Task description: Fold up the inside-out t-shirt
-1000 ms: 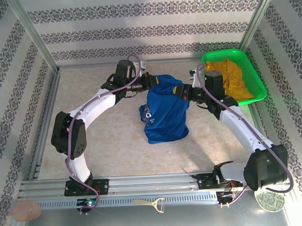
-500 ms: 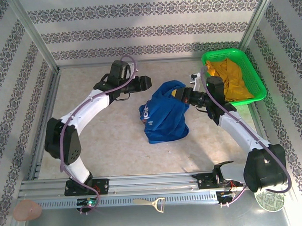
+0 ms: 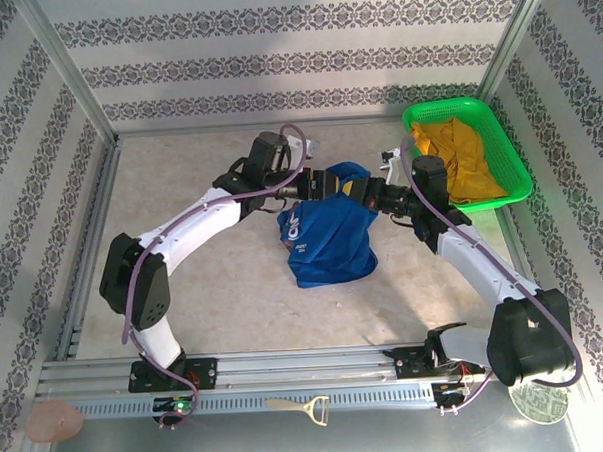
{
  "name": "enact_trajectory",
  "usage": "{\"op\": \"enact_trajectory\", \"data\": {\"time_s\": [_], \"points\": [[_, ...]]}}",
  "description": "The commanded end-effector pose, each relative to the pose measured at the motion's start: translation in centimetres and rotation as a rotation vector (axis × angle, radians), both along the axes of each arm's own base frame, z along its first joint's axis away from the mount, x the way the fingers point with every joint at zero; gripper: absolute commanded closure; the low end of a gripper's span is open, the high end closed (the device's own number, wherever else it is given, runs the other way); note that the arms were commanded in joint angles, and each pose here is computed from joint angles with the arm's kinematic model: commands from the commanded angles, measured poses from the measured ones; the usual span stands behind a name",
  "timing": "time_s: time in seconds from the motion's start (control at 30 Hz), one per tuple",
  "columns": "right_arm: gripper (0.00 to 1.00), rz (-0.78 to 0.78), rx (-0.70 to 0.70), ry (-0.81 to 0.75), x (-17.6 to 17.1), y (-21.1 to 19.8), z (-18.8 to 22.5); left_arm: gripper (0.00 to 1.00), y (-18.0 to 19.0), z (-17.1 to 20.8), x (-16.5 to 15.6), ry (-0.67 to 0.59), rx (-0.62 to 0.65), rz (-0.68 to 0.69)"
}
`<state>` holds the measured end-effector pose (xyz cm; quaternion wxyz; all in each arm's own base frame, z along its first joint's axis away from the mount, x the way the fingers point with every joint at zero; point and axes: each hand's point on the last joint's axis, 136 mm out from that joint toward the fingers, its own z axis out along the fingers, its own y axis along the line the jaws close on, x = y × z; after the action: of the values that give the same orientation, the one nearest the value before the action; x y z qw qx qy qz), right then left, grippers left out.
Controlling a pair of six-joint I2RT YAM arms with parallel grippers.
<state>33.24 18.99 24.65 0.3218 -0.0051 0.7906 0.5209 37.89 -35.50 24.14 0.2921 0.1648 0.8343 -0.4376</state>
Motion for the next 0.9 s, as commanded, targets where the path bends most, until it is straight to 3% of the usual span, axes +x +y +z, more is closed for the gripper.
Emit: {"op": "enact_trajectory", "data": {"time_s": [0.0, 0.17, 0.43, 0.57, 0.6, 0.67, 0.73, 0.87], "points": [[1.00, -0.011, 0.018, -0.053, -0.1, -0.3, 1.5, 0.46, -1.0, 1.4, 0.1, -0.060, -0.037, -0.044], [1.00, -0.012, 0.019, -0.054, 0.0, -0.3, 1.5, 0.47, -1.6, 0.9, 0.1, -0.043, -0.060, -0.069], [1.00, -0.029, 0.013, -0.041, 0.2, -0.5, 0.9, 1.00, -3.2, 2.3, -0.2, -0.019, -0.184, -0.133], [1.00, -0.039, 0.010, -0.033, 0.3, -0.8, 0.5, 1.00, -2.8, 3.4, -0.2, -0.034, -0.204, -0.118], [0.93, -0.042, 0.008, -0.031, 0.3, -0.9, 0.4, 1.00, -2.6, 3.9, -0.1, -0.040, -0.212, -0.107], [0.61, -0.058, 0.002, -0.016, 0.4, -1.3, -0.3, 1.00, -2.0, 4.7, 0.2, -0.053, -0.227, -0.075], [0.38, -0.077, -0.008, 0.003, 0.4, -1.7, -1.3, 1.00, -1.3, 5.5, 0.5, -0.066, -0.242, -0.039], [0.30, -0.103, -0.032, 0.051, 0.1, -2.2, -3.8, 1.00, -0.5, 7.2, 0.7, -0.084, -0.276, -0.014]]}}
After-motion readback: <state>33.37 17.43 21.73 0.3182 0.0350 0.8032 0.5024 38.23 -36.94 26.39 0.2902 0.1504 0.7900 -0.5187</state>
